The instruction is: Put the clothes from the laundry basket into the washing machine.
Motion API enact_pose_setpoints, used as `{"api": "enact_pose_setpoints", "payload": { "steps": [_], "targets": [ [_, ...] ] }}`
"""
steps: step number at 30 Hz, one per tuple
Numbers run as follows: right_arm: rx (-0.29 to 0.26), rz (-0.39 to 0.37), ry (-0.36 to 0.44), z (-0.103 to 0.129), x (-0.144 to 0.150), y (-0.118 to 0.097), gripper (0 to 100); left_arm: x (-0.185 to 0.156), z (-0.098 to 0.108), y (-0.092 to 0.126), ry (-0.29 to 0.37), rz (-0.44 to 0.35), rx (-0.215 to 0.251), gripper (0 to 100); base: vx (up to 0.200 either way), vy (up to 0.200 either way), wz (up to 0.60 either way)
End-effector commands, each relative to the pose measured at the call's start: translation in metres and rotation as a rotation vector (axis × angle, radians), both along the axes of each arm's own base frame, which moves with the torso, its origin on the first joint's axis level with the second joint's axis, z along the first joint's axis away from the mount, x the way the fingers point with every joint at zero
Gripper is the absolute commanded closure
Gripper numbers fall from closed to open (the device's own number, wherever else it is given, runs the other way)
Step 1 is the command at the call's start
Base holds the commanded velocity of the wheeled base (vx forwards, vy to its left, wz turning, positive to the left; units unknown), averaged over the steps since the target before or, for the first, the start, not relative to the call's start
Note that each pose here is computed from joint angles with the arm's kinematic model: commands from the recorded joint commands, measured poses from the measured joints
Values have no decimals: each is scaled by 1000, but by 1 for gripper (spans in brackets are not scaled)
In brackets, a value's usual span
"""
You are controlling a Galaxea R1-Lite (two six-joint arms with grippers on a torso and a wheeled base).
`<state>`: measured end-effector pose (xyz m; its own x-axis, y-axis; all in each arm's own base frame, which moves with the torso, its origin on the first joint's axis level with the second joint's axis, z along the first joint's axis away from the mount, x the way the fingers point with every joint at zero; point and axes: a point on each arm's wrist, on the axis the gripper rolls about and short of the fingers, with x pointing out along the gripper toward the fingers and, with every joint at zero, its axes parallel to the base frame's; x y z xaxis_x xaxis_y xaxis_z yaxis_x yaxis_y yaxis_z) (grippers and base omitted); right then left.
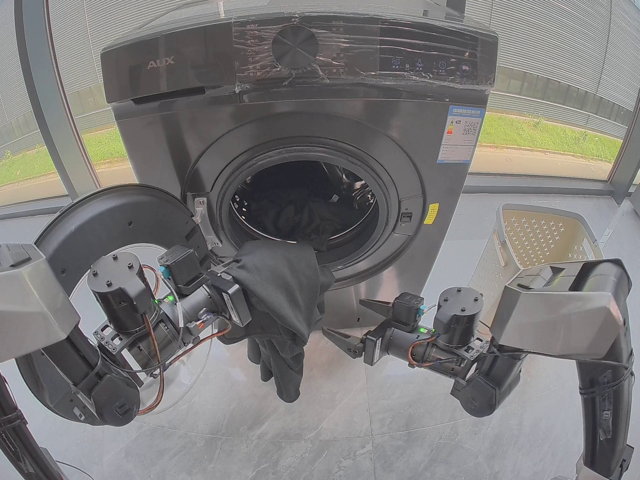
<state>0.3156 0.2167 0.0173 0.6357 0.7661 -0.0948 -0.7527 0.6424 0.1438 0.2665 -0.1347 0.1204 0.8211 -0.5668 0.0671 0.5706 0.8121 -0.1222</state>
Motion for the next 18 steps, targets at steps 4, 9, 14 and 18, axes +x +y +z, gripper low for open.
{"api": "enact_pose_setpoints", "payload": {
  "steps": [4,9,14,18],
  "targets": [
    [-12,11,-2,-45,32,25,0,-3,-1,-6,2,-22,0,100,0,0,0],
    [-8,26,-9,-48,32,34,0,-4,-1,-6,4,-24,0,100,0,0,0],
    [14,22,-44,-52,43,40,0,-6,-1,-9,12,-40,-8,100,0,0,0],
    [33,19,-82,-51,51,43,0,-8,-2,-11,18,-49,-8,100,0,0,0]
  ]
}}
